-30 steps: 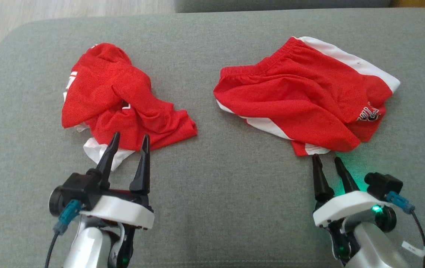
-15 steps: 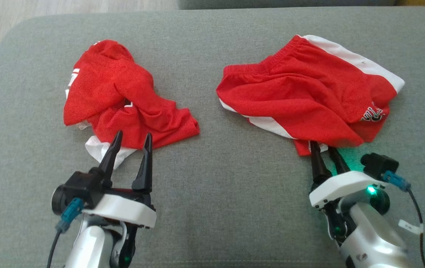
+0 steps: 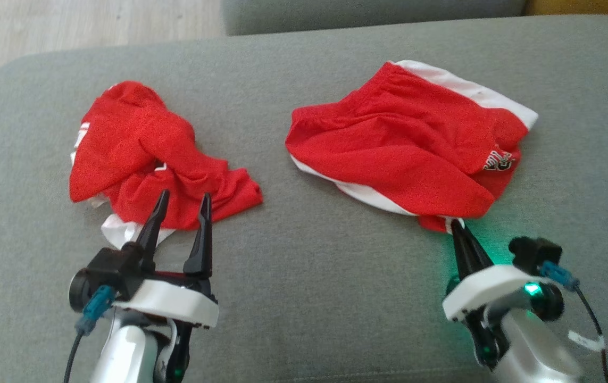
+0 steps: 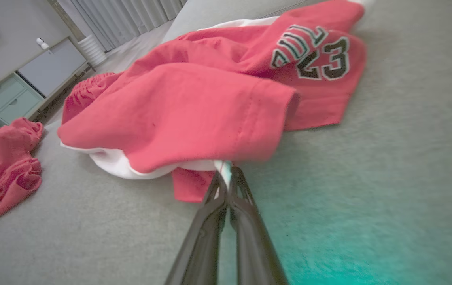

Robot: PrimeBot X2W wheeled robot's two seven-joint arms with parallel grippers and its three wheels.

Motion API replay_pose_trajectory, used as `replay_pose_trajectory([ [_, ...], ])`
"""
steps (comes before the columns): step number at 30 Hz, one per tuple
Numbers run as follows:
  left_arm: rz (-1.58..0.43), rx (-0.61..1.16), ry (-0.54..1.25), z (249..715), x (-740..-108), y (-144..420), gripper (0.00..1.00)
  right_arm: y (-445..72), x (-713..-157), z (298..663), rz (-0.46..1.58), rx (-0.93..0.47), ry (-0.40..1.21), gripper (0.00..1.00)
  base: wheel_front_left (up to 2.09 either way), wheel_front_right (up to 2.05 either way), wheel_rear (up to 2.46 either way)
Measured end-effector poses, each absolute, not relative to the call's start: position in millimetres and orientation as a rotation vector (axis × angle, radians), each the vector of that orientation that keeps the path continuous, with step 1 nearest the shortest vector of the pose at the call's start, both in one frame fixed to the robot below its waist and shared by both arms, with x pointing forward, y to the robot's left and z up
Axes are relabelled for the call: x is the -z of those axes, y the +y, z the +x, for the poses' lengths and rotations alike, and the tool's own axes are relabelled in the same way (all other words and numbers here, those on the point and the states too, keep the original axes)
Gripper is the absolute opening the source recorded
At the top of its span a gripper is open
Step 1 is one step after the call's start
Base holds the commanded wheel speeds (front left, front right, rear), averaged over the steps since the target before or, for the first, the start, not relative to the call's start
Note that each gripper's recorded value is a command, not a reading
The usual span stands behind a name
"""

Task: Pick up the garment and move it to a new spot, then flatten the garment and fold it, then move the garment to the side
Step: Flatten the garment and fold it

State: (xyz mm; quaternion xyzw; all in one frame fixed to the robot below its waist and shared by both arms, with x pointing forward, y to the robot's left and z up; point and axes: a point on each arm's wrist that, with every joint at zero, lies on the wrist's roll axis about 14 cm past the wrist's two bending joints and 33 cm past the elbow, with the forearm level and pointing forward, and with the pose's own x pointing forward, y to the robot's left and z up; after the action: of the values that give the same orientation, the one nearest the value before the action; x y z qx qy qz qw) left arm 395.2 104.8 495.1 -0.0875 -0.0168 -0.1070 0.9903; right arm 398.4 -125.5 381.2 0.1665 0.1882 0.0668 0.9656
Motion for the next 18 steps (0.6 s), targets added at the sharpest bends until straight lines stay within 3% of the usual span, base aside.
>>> replay_pose_trajectory([
  [18, -0.201, 0.325, -0.05, 389.1, -505.4, 64.6, 1.0, -265.7, -392.1, 334.2, 0.128, 0.172, 0.386, 0.0, 0.0, 0.0, 0.0],
])
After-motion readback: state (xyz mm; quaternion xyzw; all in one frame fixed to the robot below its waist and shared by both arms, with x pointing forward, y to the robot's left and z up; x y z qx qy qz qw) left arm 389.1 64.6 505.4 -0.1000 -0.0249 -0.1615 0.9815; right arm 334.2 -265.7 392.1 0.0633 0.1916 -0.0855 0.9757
